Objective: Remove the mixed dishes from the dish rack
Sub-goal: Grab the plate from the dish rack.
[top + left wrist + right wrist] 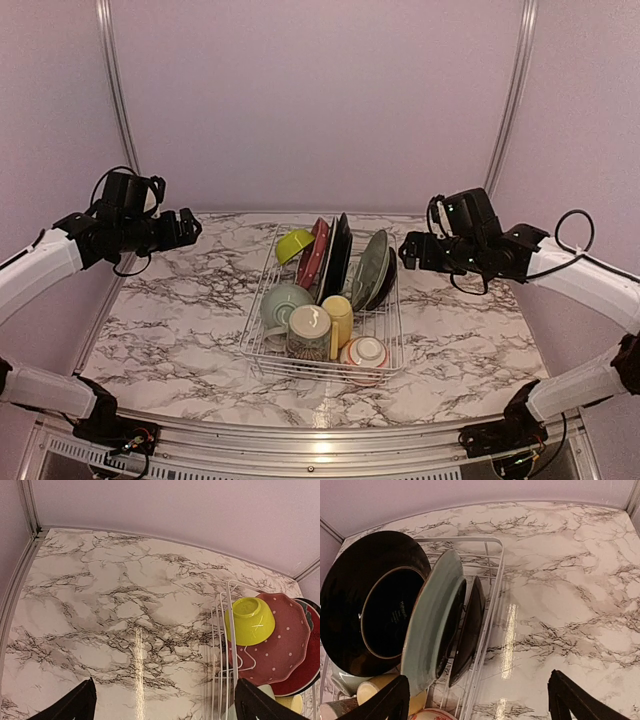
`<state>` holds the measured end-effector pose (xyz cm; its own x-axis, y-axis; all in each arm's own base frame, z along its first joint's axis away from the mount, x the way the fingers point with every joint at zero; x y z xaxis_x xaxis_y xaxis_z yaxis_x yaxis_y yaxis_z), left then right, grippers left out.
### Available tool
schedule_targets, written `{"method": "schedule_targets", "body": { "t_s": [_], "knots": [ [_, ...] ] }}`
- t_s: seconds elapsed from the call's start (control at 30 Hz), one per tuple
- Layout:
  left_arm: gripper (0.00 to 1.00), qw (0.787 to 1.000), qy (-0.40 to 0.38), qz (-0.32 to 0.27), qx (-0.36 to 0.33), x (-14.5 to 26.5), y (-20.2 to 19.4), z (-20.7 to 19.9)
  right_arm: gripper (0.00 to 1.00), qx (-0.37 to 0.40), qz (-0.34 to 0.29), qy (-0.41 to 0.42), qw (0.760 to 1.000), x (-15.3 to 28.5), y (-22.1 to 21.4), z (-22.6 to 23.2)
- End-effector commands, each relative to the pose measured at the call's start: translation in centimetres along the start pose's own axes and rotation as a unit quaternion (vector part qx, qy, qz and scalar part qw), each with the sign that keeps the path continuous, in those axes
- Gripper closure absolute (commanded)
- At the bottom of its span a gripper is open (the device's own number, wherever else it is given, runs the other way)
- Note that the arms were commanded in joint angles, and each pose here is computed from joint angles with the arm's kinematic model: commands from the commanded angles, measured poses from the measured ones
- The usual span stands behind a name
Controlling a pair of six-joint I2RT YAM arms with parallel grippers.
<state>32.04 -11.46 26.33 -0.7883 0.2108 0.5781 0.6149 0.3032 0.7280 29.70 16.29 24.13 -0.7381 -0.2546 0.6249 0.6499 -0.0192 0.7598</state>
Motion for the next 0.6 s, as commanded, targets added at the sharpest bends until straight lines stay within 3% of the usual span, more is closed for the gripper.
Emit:
{"method": "schedule_targets", "body": {
  "t_s": [0.0, 0.4, 0.5, 0.57],
  "knots": [
    [0.01, 1.0, 0.001, 0.004, -0.005, -0.9, -0.7, -0.6, 0.08, -0.041, -0.01, 0.006, 0.999, -0.4, 1.2, 4.0],
    [0.01, 1.0, -0.011, 0.016, -0.013, -1.5, -1.8, -1.4, 0.31, -0.039, -0.01, -0.048, 0.998, -3.6, 1.2, 8.5],
    [0.01, 1.0, -0.009, 0.018, -0.015, -1.5, -2.0, -1.3, 0.5, -0.047, 0.003, -0.093, 0.995, -4.7, 0.5, 7.9],
    [0.01, 1.0, -0.009, 0.017, -0.015, -1.5, -2.0, -1.3, 0.51, -0.05, 0.009, -0.109, 0.993, -5.4, 0.2, 7.7]
  ]
}}
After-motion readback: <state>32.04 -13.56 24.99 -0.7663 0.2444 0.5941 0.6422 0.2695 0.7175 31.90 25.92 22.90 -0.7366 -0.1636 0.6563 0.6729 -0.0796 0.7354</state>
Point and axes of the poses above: each gripper's point midway between its finger pads, its own x axis back along the fingers, its own z axis along the line the jaws close on, y = z × x, the point moved 4 cm from there along x, back along the fingers, and after that the axes turned 5 degrees about x, right-handed, at the moved point
